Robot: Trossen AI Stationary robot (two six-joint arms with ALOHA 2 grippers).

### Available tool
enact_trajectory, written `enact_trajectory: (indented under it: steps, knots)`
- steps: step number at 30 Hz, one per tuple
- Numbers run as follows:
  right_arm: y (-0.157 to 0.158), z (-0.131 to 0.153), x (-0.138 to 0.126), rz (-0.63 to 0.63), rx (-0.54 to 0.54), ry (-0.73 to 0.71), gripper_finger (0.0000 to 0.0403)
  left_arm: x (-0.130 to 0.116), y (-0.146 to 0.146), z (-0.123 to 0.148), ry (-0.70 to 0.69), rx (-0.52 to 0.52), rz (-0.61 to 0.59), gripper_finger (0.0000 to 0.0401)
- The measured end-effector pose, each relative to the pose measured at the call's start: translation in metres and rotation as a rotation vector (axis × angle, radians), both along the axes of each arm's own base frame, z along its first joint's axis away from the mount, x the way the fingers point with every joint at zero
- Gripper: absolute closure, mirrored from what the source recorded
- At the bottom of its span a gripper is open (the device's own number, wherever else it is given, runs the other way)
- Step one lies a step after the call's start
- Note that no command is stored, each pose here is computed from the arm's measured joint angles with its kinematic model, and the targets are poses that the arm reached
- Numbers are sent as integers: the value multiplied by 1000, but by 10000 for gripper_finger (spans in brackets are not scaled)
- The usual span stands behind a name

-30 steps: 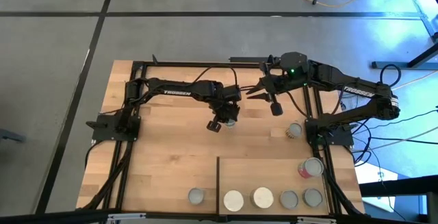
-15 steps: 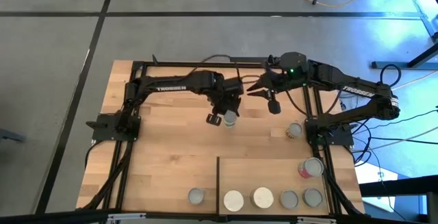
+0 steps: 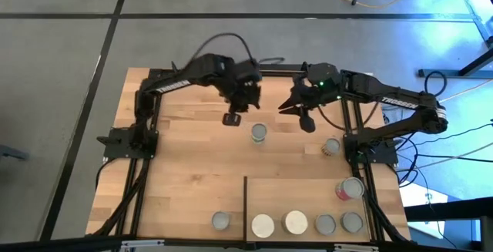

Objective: Pick and place cans onto a shelf
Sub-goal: Put the canned mixed vegetables on the shelf

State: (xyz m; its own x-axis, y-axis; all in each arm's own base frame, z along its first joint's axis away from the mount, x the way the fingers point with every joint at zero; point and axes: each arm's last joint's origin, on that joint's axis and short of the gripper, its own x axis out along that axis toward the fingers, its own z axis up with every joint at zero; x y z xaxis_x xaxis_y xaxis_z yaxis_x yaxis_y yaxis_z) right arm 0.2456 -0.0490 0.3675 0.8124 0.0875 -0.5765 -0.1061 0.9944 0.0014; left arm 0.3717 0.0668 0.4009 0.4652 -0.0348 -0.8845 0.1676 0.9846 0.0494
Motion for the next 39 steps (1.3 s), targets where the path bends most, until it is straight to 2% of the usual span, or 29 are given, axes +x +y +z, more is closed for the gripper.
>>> enact_trajectory:
  steps: [7, 15, 22, 26, 31, 39]
  knots:
    - [-3, -28, 33, -99, 129, 112, 334, -45, -2, 47, -130, 22, 90, 362]
    - [-15, -64, 78, -251, 220, 252, 334, -79, -8, 74, -207, 31, 135, 362]
    - [-22, -95, 109, -341, 288, 399, 334, -84, -9, 77, -214, 33, 136, 362]
    - [-24, -113, 118, -395, 252, 511, 334, -85, -9, 76, -207, 36, 130, 362]
    - [-26, -124, 122, -468, 198, 582, 334, -85, -9, 76, -205, 35, 130, 362]
    - [-26, -135, 126, -434, 240, 621, 334, -85, -9, 76, -204, 27, 130, 362]
